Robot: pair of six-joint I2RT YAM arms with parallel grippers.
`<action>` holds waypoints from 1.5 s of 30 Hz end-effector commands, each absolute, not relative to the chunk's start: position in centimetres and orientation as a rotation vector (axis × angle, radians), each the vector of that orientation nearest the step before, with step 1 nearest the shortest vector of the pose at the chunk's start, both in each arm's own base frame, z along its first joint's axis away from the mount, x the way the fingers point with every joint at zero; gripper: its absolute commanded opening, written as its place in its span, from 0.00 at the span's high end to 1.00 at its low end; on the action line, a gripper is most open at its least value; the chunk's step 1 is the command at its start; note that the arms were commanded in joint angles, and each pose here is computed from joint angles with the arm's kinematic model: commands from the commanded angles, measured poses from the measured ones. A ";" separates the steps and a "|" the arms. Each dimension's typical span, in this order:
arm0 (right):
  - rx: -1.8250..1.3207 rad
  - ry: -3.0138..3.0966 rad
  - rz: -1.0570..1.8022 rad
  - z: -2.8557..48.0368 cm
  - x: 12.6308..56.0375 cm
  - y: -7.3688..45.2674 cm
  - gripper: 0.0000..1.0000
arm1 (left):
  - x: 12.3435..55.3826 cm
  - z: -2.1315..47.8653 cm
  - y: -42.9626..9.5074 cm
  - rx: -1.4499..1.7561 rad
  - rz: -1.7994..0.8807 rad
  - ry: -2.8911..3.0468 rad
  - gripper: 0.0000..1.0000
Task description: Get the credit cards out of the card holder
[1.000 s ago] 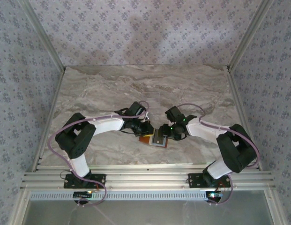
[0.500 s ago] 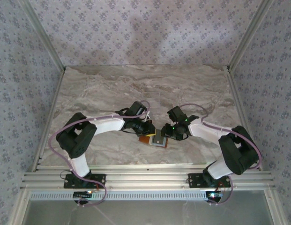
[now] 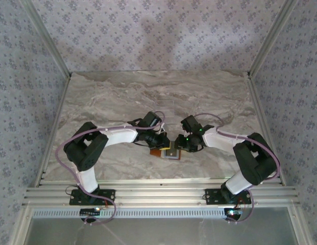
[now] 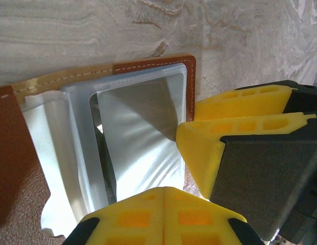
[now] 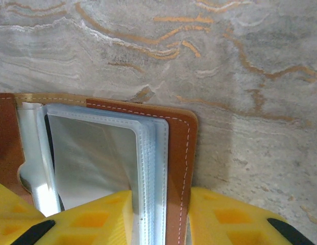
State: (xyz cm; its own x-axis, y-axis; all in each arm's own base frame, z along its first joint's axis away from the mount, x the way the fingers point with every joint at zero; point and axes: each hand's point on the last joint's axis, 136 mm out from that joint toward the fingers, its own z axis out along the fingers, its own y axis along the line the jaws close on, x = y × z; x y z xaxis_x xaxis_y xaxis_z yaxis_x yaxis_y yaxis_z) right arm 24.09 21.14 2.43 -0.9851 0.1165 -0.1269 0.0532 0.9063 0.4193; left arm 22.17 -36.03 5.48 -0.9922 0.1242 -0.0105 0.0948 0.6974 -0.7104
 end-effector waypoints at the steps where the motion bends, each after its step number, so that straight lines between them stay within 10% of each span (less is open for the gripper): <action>1: 0.143 2.985 0.551 0.9 23.2 20.0 0.67 | 22.2 5.1 -36.0 -0.196 1.143 -2.871 0.92; 8: 0.142 2.988 0.552 1.2 23.1 20.0 0.52 | 22.3 4.7 -35.2 -0.195 1.075 -2.910 0.92; 45: 0.135 3.009 0.554 0.9 22.8 20.2 0.46 | 21.8 3.6 -34.1 -0.231 0.937 -2.952 0.95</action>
